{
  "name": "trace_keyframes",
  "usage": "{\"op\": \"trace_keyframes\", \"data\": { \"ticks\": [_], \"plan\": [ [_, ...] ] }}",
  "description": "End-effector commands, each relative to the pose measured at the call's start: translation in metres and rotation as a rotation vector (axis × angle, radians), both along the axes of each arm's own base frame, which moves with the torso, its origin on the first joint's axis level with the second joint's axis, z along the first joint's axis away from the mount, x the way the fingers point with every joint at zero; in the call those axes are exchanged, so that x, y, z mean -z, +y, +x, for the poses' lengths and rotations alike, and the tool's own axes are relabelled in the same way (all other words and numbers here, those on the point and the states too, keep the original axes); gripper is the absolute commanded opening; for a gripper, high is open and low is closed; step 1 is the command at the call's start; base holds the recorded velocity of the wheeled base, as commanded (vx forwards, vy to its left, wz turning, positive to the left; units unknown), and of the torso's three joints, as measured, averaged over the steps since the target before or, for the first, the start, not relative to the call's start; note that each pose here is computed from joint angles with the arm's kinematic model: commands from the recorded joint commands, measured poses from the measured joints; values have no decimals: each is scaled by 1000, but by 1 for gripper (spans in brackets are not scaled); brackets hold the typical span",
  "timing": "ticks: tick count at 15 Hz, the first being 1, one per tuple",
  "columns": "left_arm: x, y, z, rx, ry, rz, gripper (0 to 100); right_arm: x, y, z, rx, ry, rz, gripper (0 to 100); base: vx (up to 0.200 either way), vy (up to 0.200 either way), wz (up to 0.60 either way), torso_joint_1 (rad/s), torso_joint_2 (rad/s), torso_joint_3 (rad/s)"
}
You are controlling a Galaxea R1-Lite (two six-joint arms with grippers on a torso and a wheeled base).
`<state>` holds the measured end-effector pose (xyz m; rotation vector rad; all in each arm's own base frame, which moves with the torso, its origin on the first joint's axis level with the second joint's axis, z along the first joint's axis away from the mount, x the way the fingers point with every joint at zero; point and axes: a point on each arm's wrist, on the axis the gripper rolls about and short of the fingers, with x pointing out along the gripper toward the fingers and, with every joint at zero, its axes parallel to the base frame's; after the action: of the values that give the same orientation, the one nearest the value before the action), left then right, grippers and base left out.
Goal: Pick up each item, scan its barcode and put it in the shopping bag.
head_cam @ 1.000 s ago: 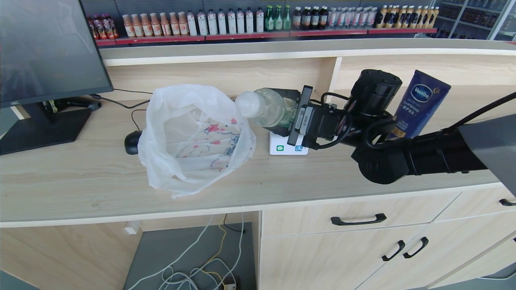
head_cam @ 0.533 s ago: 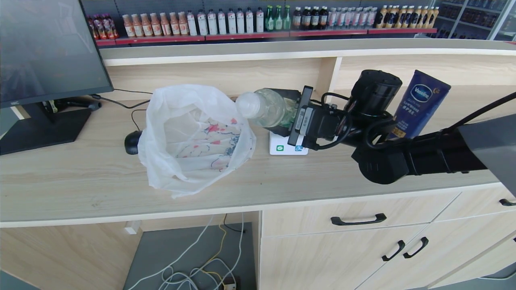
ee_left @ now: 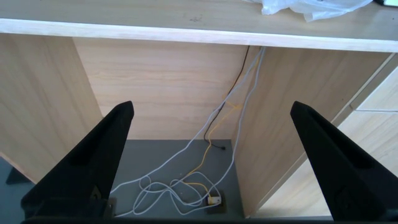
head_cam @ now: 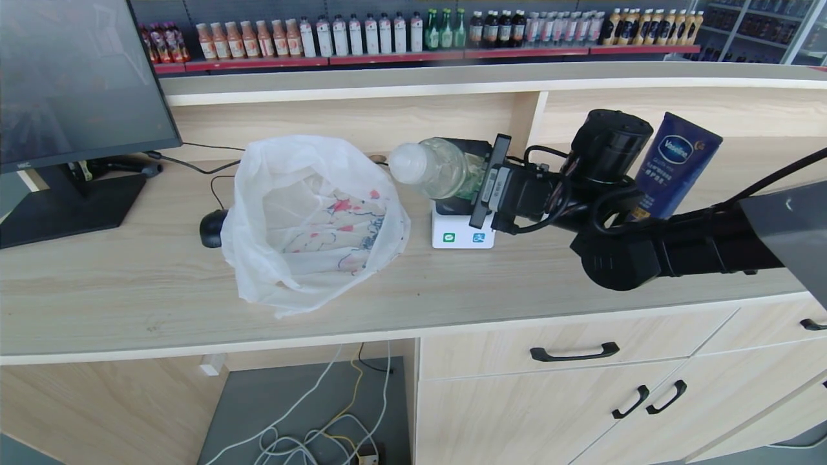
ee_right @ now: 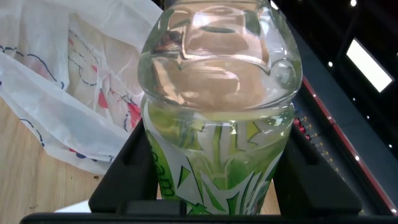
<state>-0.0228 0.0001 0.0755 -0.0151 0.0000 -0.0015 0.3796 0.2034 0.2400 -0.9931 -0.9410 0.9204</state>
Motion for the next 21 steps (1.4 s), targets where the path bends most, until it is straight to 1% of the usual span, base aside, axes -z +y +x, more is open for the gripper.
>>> {"op": "trace_keyframes", "data": {
  "ticks": [1,6,8,11,14,17,21],
  "plan": [
    [0,0,0,0,0,0,100,-1,0,0,-1,-1,1,0,0,0,0,0,0,0],
    [0,0,0,0,0,0,100,-7,-1,-3,-1,-7,13,0,0,0,0,0,0,0],
    [0,0,0,0,2,0,100,-19,-1,-11,17,10,49,0,0,0,0,0,0,0],
    [0,0,0,0,0,0,100,-42,0,-28,22,75,132,0,0,0,0,0,0,0],
    [0,0,0,0,2,0,100,-57,-7,-41,17,142,193,0,0,0,0,0,0,0],
    [0,0,0,0,2,0,100,-74,-20,-62,23,222,265,0,0,0,0,0,0,0],
    [0,0,0,0,2,0,100,-70,-29,-86,15,292,278,0,0,0,0,0,0,0]
  ]
}}
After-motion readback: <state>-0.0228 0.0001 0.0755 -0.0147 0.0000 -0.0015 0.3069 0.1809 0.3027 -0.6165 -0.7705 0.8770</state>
